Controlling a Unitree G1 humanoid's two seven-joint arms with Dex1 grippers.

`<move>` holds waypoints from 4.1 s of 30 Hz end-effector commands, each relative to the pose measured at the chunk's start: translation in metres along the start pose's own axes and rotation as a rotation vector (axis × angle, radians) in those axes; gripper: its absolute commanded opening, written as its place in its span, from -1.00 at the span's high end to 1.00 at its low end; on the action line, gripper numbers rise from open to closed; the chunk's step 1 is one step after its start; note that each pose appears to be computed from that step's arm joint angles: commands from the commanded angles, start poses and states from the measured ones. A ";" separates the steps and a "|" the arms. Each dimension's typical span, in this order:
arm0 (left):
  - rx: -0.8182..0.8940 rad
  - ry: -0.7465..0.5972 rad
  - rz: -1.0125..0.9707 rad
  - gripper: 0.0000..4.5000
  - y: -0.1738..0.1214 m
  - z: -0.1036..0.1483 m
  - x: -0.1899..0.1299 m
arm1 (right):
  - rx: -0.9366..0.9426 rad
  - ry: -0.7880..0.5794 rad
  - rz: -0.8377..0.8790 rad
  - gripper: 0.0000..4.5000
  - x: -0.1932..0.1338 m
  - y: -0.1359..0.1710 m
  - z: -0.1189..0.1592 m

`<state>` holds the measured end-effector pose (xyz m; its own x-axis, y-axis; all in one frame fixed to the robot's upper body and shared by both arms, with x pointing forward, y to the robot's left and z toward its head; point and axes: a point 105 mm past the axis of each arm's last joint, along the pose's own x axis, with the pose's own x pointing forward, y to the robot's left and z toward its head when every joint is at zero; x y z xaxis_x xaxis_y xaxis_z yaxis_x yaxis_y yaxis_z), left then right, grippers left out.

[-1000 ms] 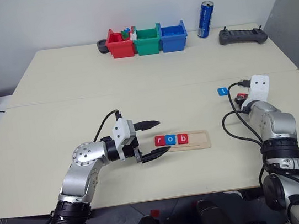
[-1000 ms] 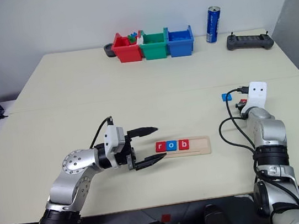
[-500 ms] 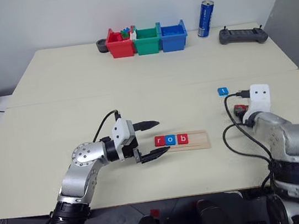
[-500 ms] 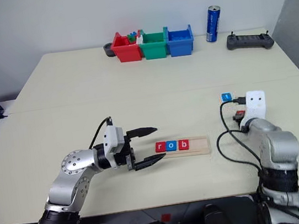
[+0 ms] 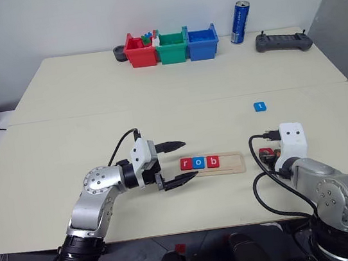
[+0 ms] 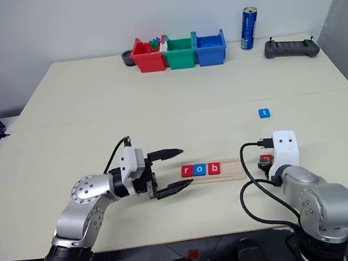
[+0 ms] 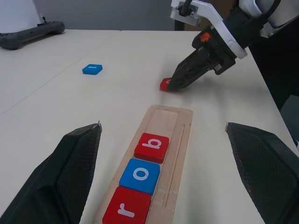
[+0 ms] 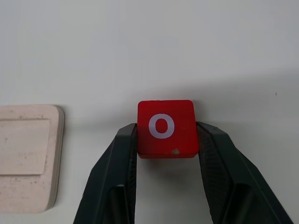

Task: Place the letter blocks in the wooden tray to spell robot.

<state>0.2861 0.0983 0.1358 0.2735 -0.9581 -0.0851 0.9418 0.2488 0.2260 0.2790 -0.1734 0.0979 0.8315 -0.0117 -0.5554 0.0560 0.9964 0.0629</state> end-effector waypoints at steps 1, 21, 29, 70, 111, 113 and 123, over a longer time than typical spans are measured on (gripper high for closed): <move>0.039 -0.020 -0.014 -1.00 -0.002 0.010 0.000 | -0.010 -0.009 0.009 0.35 -0.004 0.003 -0.001; 0.048 -0.018 -0.017 -1.00 -0.001 0.011 0.000 | -0.279 -0.188 0.085 -0.99 -0.020 0.000 0.063; 0.051 -0.021 -0.026 -1.00 0.000 0.010 0.002 | -0.665 -0.210 0.629 -0.99 -0.025 -0.012 0.049; 0.061 -0.019 -0.024 -1.00 0.001 0.011 0.001 | -0.783 -0.149 0.872 -0.58 0.015 -0.047 0.017; 0.065 -0.010 -0.019 -1.00 0.001 0.012 -0.003 | -0.880 -0.139 0.928 -0.99 0.014 -0.036 0.006; 0.065 -0.009 -0.020 -1.00 0.001 0.012 -0.003 | -0.877 -0.140 0.922 -0.99 0.016 -0.037 0.006; 0.065 -0.008 -0.022 -1.00 -0.001 0.013 -0.003 | -0.856 -0.132 0.907 -0.60 0.018 -0.044 0.008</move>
<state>0.2857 0.0999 0.1379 0.2606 -0.9604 -0.0989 0.9411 0.2299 0.2481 0.2946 -0.2156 0.0849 0.4210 0.7454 -0.5169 -0.9051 0.3828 -0.1851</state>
